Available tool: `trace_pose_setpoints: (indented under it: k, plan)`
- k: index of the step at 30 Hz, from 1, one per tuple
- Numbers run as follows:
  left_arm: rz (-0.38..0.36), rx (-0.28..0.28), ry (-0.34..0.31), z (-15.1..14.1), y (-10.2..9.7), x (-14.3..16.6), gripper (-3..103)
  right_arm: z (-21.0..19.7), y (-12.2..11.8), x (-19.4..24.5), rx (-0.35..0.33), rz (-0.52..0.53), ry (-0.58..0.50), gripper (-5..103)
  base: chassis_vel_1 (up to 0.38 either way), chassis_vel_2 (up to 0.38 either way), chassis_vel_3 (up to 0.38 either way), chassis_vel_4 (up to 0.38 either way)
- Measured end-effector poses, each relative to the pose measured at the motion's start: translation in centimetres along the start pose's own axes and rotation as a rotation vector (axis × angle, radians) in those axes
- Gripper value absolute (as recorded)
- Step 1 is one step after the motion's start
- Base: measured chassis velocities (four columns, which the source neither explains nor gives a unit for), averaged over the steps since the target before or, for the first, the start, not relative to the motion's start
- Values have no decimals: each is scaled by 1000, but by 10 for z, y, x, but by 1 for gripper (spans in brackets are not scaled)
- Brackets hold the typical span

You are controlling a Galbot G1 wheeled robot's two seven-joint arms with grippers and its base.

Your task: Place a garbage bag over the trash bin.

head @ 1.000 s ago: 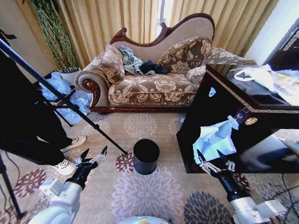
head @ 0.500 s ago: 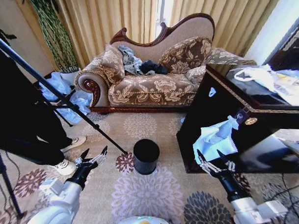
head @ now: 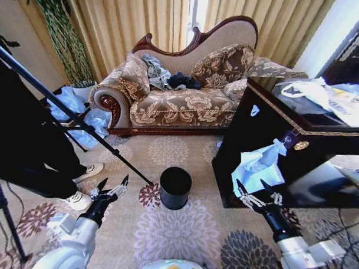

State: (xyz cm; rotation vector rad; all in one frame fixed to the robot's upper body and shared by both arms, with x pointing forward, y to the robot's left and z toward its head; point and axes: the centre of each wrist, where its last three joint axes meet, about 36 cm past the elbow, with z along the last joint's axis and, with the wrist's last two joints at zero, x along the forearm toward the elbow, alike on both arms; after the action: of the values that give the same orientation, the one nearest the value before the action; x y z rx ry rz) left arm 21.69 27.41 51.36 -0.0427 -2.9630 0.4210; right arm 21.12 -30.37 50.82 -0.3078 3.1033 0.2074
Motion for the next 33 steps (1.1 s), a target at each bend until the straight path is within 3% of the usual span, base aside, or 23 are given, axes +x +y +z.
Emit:
trace_pose_setpoints:
  k: [19, 28, 33]
  plan:
    - [46, -23, -9, -13, 4, -9, 99, -1, 0, 2, 6, 2, 4, 100, 0, 0, 0, 0]
    - [147, 2, 6, -30, 2, -24, 99, 0, -6, 8, 19, -34, -9, 100, 0, 0, 0, 0]
    - [239, 19, 26, -41, -3, -35, 99, 7, -10, 12, 18, -77, -43, 100, 0, 0, 0, 0]
